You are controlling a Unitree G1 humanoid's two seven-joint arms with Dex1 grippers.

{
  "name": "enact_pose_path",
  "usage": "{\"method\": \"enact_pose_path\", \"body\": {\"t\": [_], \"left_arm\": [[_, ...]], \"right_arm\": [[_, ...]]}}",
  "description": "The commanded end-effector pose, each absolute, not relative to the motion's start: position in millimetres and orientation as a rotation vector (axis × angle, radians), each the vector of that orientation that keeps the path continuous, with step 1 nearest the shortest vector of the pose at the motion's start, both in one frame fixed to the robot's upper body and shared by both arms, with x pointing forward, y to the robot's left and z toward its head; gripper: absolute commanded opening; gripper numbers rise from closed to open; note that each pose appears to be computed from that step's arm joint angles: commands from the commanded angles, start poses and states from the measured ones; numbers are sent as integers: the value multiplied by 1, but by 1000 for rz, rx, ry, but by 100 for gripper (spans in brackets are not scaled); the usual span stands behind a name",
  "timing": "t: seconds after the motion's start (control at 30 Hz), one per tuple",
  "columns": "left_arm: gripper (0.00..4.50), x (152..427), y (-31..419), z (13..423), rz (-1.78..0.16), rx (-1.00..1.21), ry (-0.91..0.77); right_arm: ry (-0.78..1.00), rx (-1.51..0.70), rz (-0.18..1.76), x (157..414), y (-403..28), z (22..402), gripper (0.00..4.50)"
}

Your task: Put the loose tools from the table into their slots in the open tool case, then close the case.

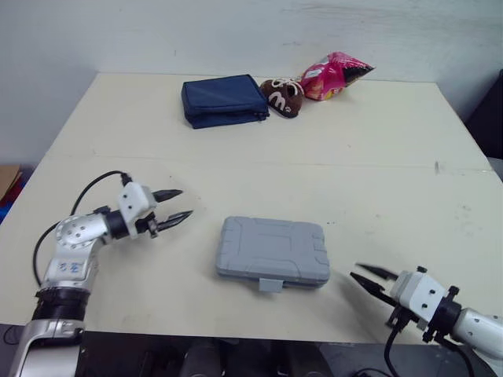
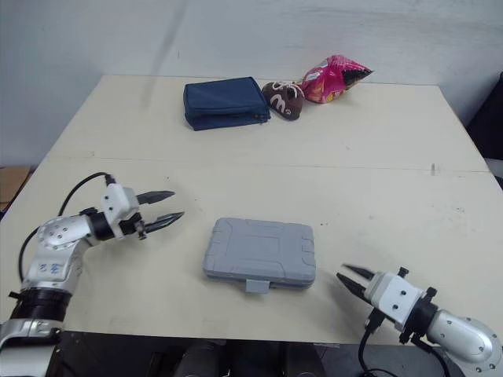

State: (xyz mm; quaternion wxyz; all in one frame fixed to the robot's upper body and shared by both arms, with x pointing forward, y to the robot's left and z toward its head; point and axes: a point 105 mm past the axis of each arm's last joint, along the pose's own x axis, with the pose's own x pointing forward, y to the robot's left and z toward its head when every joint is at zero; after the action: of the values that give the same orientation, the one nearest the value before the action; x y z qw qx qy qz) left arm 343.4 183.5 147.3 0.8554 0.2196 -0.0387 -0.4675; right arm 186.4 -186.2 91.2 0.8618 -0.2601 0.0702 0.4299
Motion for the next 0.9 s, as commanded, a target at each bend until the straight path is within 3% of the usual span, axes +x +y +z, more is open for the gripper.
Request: {"method": "enact_pose_path", "body": {"t": [0.03,0.07,0.1,0.33,0.7,0.9], "left_arm": [[54,354,161,152,-1045,491,-71],[10,356,157,152,-1055,499,-65],[4,359,153,151,-1061,494,-52],[4,375,124,131,-1157,541,62],[4,341,122,116,-1334,503,127],[4,318,124,111,-1330,471,145]], "right_arm": [[227,-480,1032,171,-163,87,0],[245,-477,1046,170,-161,85,0],[246,-478,1048,170,-158,85,0],[277,-490,1033,184,-139,68,0],[239,-579,896,224,-144,62,0],[215,-631,881,244,-151,67,0]]}}
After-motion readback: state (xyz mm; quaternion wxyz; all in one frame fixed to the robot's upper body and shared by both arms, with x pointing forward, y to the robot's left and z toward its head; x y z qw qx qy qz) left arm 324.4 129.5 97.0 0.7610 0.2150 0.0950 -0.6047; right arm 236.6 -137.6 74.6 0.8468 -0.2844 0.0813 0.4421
